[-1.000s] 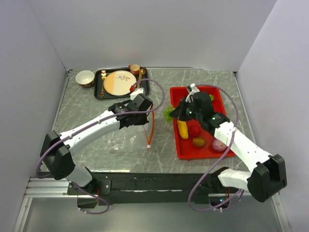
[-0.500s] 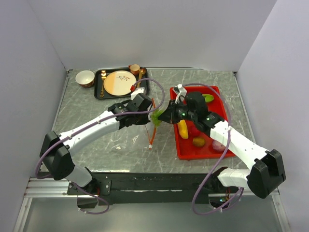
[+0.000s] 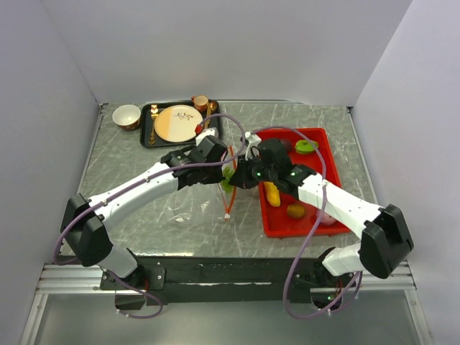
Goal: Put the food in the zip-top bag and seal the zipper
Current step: Place the fake fruit in the zipper food storage bag.
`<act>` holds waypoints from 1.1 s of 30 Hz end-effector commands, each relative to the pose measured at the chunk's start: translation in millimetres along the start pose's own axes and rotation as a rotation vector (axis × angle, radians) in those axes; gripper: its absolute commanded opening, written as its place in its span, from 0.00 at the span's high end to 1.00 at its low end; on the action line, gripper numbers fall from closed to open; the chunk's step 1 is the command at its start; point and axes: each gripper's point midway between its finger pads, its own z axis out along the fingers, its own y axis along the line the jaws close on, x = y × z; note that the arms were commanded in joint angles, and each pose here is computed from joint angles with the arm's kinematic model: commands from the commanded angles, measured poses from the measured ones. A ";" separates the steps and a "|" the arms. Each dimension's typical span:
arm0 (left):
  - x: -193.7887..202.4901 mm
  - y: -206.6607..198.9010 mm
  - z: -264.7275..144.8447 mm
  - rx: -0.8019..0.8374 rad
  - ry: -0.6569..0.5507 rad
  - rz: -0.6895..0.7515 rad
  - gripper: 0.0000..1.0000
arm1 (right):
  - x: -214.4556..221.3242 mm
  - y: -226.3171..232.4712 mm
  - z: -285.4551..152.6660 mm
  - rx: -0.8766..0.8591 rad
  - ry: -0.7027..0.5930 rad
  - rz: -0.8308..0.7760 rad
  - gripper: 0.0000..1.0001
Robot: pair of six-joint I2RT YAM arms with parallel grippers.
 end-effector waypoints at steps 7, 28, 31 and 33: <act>-18.0 -29.8 -30.2 0.162 -0.040 -0.024 0.99 | -14.7 -10.6 16.3 0.094 -0.007 -0.024 1.00; -6.6 -17.3 -3.7 0.065 -0.013 -0.036 0.99 | -26.0 6.9 -16.9 0.099 -0.065 0.005 0.24; -5.6 -14.9 -1.6 0.055 -0.016 -0.040 0.99 | -36.0 2.7 -35.3 0.128 -0.139 0.026 0.20; -5.0 -13.7 -1.7 0.054 -0.015 -0.042 0.99 | -37.9 -6.5 -43.2 0.176 -0.183 0.051 0.16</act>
